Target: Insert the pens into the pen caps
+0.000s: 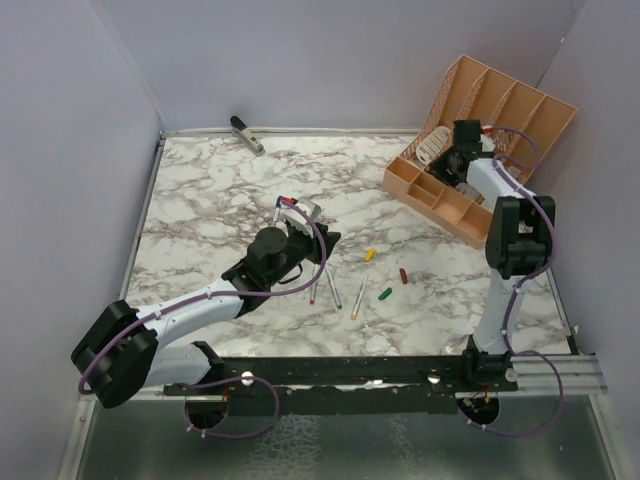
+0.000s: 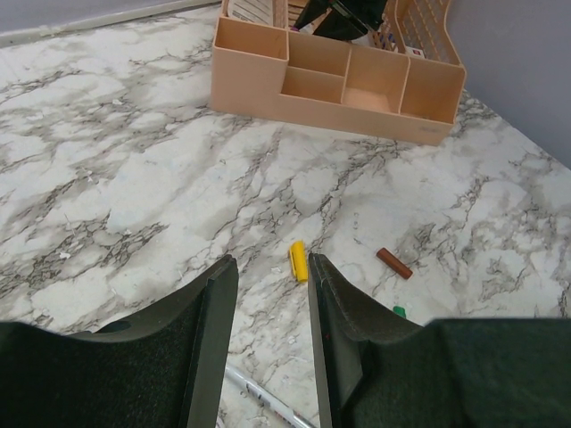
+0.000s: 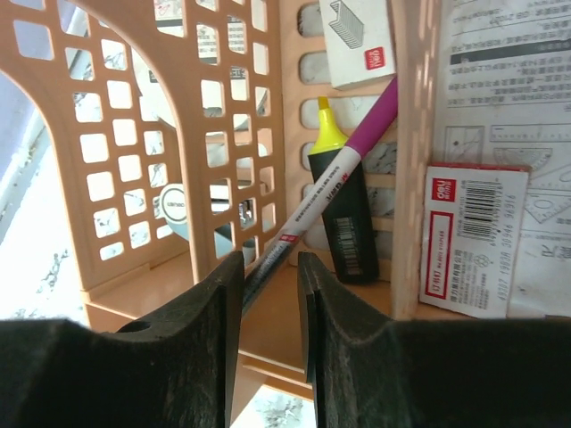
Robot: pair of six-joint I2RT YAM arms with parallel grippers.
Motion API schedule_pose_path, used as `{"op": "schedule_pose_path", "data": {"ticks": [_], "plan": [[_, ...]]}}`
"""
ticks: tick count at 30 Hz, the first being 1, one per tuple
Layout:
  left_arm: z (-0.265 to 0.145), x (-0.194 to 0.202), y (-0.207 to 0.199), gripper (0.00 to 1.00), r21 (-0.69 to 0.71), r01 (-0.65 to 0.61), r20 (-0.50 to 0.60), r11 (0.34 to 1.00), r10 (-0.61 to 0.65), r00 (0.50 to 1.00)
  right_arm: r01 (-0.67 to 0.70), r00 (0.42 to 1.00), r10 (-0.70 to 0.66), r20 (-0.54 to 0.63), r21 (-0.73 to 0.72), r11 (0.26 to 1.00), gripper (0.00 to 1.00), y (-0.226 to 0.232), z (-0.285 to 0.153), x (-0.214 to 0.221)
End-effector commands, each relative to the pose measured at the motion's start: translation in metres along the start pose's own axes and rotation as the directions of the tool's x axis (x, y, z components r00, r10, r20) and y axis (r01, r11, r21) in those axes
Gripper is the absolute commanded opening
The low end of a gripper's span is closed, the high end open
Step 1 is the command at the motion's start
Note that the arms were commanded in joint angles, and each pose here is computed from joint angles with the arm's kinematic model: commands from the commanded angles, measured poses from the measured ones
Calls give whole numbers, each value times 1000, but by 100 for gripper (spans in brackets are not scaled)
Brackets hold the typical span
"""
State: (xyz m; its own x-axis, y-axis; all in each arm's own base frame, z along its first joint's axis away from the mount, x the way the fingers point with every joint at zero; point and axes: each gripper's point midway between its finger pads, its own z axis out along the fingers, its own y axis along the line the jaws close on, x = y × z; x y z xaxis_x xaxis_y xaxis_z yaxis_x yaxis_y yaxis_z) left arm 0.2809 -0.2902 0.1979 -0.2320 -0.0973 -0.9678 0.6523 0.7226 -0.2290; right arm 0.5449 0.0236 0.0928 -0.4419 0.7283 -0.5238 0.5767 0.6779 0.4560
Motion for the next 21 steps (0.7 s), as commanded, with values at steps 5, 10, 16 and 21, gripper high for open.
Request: {"op": "schedule_pose_path", "data": {"ticks": [5,10,16,21], "plan": [[-1,-5,-2,40,16,-10,15,1000,9,1000,-52,997,47,-65,-74,996,30,22,10,13],[-1,-8,0,40,4,-9,23,1000,9,1000,-19,996,14,-89,-62,998,12,18,16,20],[0,-12,0,40,0,-11,31,1000,11,999,-1,992,-4,-124,-37,999,1,3,23,36],[-1,-12,1,40,-6,-12,34,1000,12,999,-25,990,20,-142,-34,999,1,-3,24,44]]}}
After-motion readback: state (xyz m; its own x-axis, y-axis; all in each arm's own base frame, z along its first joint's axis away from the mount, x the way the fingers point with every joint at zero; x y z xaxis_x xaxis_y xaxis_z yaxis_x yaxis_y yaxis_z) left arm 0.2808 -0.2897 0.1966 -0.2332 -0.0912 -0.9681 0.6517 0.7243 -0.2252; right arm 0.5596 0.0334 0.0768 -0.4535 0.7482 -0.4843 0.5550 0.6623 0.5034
